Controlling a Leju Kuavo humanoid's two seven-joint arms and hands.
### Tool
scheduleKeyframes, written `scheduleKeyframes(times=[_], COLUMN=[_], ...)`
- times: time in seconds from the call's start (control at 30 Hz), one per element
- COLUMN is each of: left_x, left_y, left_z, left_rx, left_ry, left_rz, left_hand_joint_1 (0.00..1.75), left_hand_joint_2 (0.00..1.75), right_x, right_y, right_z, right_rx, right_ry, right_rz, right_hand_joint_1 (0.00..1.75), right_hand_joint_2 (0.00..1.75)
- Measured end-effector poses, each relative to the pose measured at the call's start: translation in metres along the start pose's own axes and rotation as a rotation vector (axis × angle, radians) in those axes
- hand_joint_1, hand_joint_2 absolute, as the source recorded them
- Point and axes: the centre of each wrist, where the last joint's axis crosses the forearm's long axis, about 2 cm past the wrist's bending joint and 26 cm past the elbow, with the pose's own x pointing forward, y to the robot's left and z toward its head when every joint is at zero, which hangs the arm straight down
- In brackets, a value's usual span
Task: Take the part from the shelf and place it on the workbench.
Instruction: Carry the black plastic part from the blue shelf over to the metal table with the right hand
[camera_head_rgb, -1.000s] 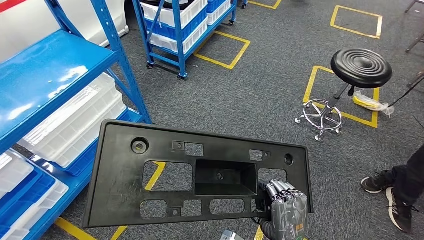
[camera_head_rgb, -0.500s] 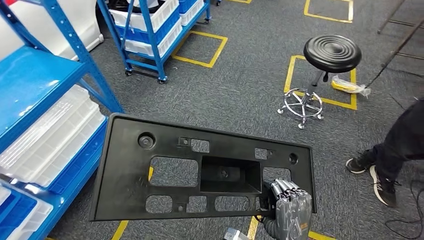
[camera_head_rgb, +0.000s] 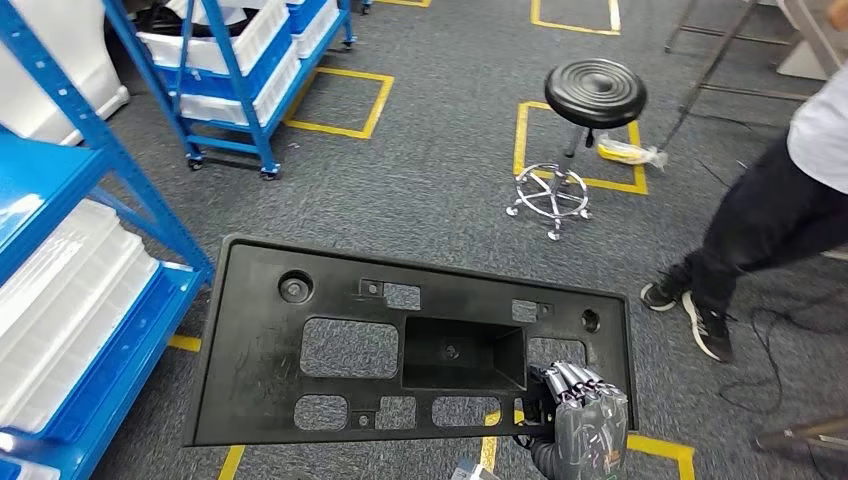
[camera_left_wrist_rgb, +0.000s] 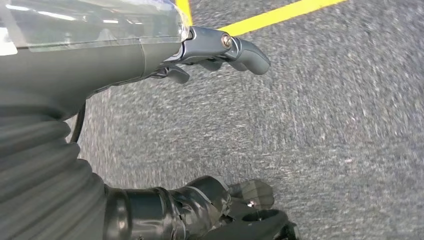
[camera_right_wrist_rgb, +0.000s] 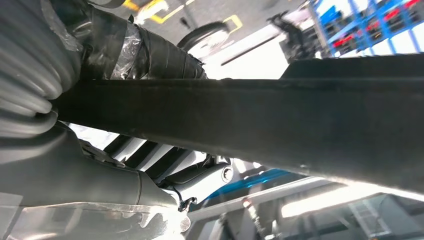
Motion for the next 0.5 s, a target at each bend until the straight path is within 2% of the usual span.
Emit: scheduleKeyframes(times=[0.5], left_x=[0.0009], left_y=[-0.0001], left_z=[-0.0005], left_rx=[-0.016], left_ry=[-0.012], left_rz=[0.005], left_hand_joint_1=[0.0], left_hand_joint_2=[1.75], right_x=[-0.0018], right_y=[-0.0048], right_z=[0.0015], right_rx=[-0.009], right_ry=[0.01], right_rz=[0.015], right_hand_joint_1=[1.75], right_hand_joint_2=[1.75])
